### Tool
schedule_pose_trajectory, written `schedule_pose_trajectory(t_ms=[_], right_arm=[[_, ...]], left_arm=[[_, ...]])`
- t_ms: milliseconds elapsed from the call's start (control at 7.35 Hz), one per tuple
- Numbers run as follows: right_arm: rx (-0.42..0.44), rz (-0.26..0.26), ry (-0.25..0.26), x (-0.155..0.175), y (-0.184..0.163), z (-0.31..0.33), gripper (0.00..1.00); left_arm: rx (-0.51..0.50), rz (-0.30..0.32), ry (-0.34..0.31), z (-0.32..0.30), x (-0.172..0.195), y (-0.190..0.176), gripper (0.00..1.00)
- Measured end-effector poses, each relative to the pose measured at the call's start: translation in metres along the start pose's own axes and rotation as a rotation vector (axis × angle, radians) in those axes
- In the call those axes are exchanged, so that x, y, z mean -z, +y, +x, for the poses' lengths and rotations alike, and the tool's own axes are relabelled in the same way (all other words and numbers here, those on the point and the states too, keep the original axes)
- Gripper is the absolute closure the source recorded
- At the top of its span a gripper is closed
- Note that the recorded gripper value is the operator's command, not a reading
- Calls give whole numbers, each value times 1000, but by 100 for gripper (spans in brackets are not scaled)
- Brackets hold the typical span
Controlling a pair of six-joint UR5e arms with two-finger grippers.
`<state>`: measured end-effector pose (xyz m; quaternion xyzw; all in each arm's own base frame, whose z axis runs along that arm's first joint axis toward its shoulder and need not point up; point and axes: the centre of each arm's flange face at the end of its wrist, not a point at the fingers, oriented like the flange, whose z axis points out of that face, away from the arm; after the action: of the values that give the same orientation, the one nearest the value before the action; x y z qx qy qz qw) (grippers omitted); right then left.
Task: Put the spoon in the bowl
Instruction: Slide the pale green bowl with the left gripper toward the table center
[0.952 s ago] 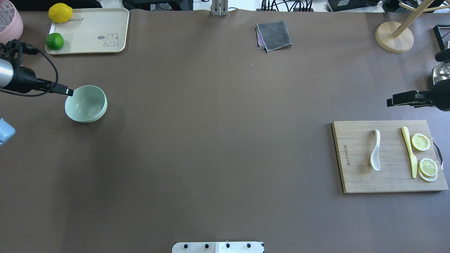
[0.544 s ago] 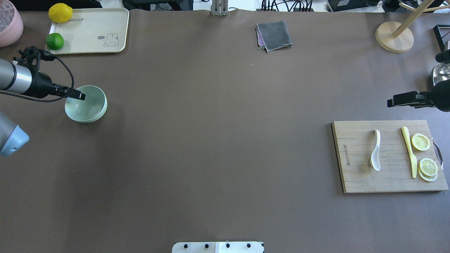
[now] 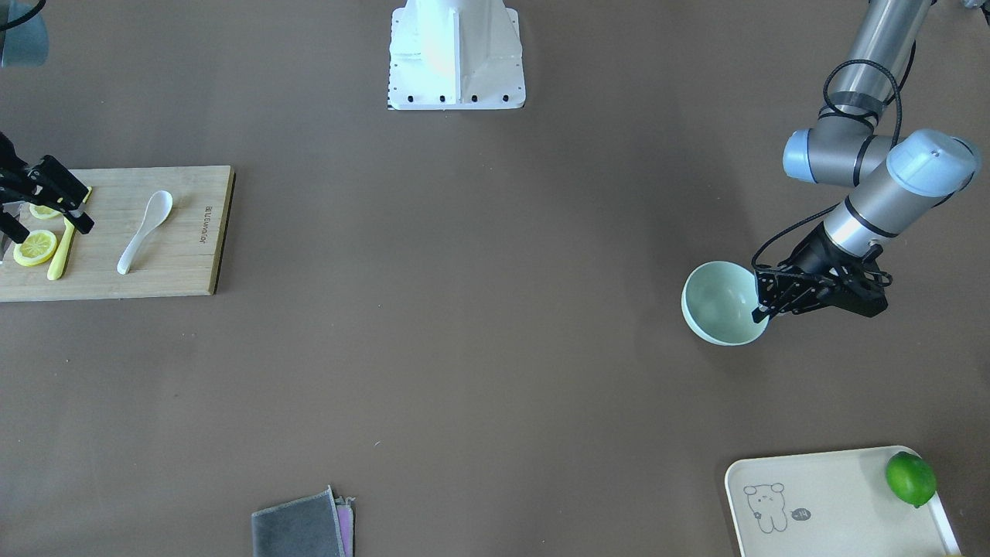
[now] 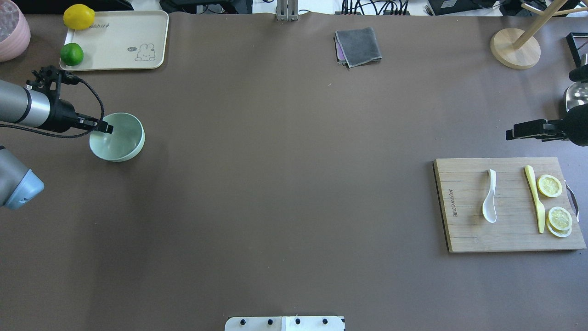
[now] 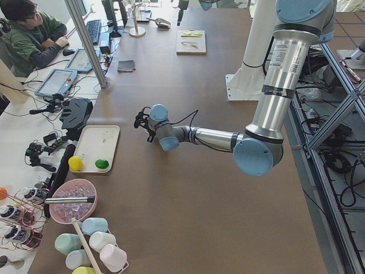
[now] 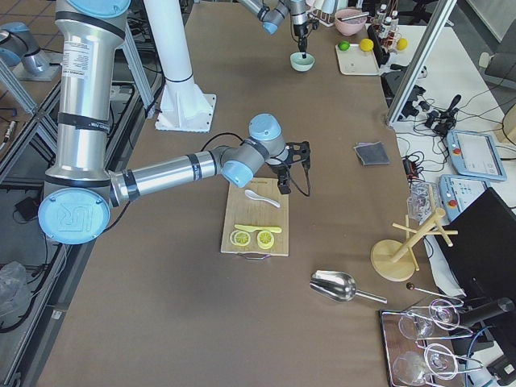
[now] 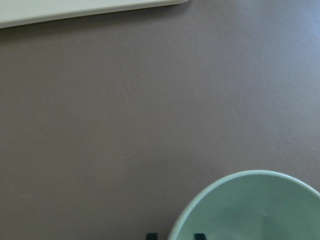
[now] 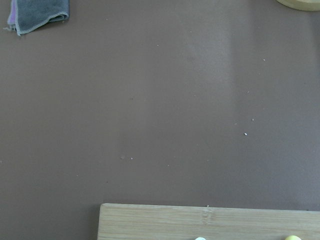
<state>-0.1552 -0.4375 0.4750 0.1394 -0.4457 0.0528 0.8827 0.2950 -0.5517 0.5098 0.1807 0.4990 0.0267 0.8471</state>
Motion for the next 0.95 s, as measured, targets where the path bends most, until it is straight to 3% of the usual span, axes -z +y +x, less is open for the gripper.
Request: schedule_pose_trajectory(t_ms=[408, 952], right_arm=[[-1, -1, 1, -1, 0, 0, 0], [-2, -2, 2, -2, 1, -1, 0]], left_arm=[[143, 24, 114, 121, -19, -17, 100], [209, 51, 81, 329, -66, 31, 100]])
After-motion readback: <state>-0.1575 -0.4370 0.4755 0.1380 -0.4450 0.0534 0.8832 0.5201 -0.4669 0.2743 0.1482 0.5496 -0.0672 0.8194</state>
